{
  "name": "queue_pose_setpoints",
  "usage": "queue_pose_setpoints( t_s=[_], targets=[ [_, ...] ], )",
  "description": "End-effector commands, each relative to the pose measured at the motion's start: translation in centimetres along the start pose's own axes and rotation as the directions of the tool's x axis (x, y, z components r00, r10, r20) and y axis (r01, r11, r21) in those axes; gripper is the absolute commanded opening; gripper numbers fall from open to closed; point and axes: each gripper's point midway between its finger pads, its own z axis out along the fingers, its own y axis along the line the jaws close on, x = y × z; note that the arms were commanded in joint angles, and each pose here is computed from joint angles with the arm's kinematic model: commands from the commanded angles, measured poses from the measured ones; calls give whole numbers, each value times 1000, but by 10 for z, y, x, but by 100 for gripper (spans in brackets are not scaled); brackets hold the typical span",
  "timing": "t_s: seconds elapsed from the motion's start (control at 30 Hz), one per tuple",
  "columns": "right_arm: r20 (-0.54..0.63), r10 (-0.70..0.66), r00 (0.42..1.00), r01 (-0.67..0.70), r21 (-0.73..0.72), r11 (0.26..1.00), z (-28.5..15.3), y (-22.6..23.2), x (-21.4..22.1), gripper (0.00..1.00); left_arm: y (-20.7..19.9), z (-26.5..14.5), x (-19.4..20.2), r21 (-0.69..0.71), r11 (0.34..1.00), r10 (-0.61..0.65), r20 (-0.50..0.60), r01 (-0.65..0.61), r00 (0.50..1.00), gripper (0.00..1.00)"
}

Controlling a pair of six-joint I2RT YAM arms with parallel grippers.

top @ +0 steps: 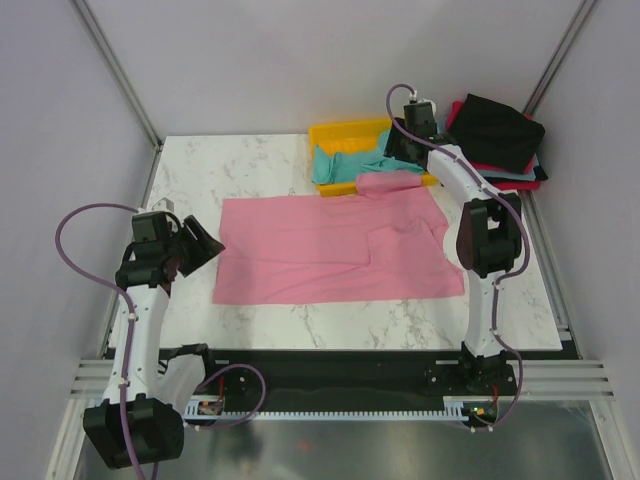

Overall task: Fold and stack the t-shirts
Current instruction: Fold the tshirt

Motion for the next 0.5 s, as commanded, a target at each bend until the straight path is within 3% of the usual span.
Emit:
queue_pose_setpoints(
  t_s=[0.0,0.47],
  targets=[
    [-86,-37,996,41,49,998,15,-30,15,62,-3,3,-1,23,999,42,0,-42,999,63],
    [-162,-99,982,131,199,971,35,-77,34,62,-1,6,0,17,999,38,-13,-38,999,63]
  ],
)
